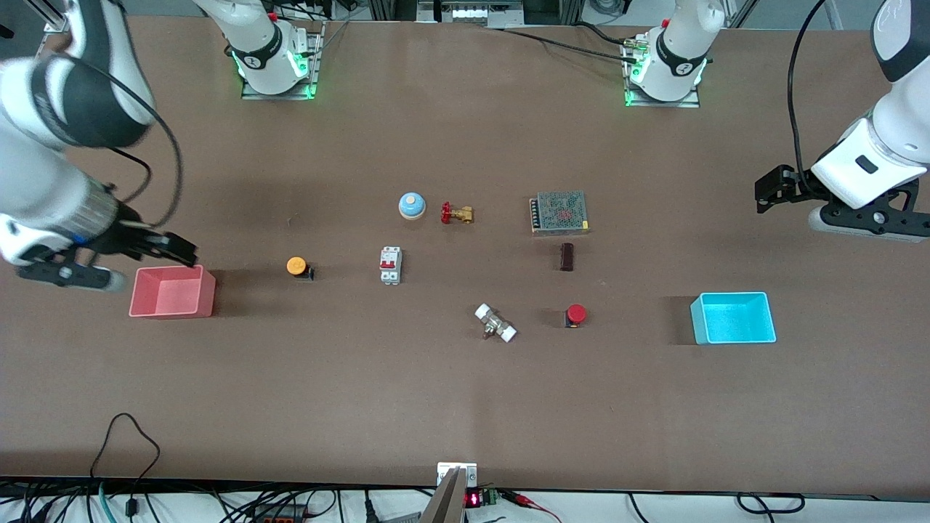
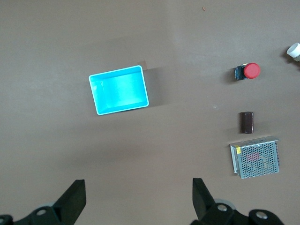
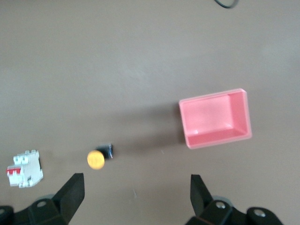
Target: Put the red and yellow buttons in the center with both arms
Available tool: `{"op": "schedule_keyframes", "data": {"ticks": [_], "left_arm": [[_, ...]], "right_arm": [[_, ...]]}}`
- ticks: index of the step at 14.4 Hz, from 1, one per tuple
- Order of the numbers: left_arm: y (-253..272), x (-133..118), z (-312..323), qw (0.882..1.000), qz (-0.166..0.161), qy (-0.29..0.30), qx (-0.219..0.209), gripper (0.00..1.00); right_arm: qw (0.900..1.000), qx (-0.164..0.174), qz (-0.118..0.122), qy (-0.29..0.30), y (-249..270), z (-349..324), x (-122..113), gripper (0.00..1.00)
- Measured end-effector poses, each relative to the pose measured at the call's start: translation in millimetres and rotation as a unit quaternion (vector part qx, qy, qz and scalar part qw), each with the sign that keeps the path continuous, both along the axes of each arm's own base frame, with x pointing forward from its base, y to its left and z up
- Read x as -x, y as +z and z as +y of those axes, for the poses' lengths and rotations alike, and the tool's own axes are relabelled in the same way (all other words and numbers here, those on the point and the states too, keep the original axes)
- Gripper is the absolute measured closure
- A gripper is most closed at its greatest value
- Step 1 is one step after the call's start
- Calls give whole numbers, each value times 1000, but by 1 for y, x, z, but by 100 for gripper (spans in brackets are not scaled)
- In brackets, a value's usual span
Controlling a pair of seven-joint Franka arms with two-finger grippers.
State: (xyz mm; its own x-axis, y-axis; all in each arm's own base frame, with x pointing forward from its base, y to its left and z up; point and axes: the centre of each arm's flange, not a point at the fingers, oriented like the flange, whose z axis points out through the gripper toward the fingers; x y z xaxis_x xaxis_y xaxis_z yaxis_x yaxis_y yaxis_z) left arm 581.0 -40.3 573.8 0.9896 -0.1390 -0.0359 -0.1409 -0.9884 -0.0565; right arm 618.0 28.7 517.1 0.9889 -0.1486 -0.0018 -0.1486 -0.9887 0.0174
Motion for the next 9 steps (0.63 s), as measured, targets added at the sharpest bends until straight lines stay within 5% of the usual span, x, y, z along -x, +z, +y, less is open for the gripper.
{"op": "schedule_keyframes", "data": {"ticks": [4,9], "left_arm": [[0,-2,-4,1000,1,3,23,0],[0,-2,-2,1000,1,4,23,0]], "right_arm": [[1000,6,13,-3,55,-7,24,0],[1000,7,27,-2,48,-15,27,0]]}}
